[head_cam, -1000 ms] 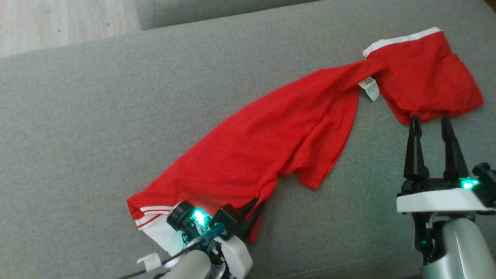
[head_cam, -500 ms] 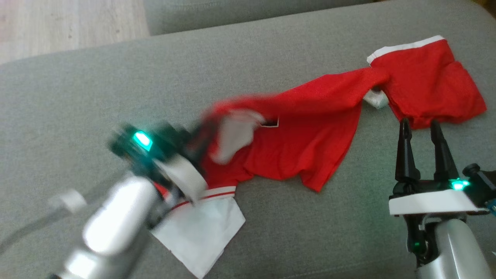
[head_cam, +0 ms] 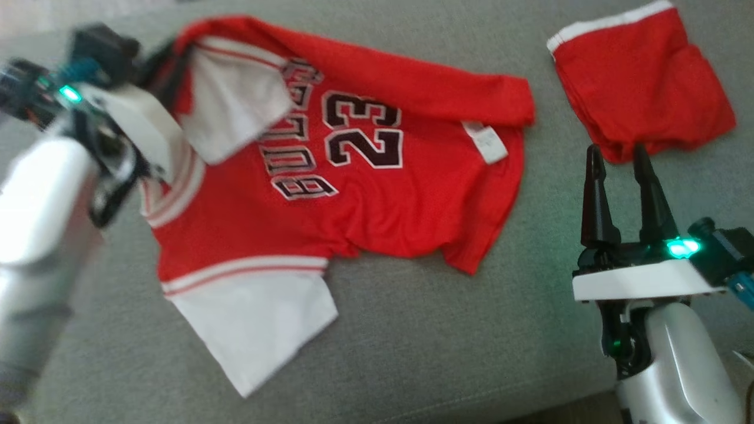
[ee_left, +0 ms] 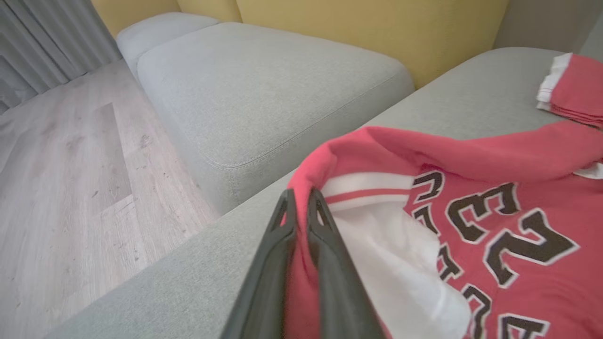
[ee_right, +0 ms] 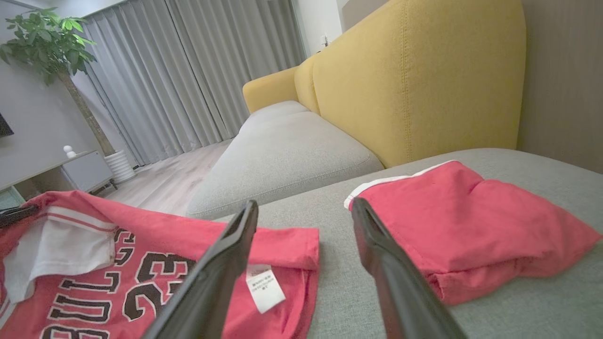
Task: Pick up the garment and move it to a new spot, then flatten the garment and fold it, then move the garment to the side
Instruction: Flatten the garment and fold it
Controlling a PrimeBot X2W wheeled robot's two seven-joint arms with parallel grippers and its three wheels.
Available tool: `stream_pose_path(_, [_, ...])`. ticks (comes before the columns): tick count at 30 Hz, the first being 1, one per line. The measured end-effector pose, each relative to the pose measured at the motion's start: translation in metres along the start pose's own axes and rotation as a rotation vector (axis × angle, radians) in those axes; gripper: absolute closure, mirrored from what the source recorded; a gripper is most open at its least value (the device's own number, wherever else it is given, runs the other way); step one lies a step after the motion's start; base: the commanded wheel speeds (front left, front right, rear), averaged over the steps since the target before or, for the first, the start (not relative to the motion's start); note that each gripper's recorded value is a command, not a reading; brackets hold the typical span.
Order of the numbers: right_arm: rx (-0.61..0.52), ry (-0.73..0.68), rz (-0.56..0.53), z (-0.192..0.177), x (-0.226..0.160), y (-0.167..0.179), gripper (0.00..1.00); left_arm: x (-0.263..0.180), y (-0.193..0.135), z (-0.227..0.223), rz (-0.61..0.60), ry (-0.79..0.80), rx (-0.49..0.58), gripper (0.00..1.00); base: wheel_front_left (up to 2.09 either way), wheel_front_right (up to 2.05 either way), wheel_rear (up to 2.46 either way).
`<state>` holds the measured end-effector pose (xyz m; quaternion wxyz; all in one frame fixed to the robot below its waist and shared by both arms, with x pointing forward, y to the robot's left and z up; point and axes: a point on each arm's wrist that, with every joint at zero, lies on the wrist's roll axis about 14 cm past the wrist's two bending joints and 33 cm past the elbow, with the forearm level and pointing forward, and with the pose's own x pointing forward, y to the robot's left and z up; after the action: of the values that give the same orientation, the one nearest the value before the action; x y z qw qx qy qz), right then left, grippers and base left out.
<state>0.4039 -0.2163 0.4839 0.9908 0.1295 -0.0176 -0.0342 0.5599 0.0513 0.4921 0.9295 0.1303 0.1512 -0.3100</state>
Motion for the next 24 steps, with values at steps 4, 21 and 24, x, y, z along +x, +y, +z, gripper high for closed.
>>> stream_pose_path(4, [-0.006, 0.032, -0.004, -0.010, -0.001, -0.002, 0.00, 0.020, 0.026, 0.004, 0.045, 0.004, -0.002, 1.00, 0.00, 0.00, 0.00])
stream_pose_path(21, [-0.009, 0.014, 0.040, -0.008, 0.015, 0.011, 0.00, 0.018, 0.067, 0.052, 0.193, -0.323, -0.030, 0.00, 0.00, 0.00, 0.00])
stream_pose_path(24, [-0.020, 0.003, 0.062, -0.005, 0.019, 0.019, 0.00, 0.001, 0.053, 0.036, 0.185, -0.322, -0.044, 0.00, 0.00, 0.00, 0.00])
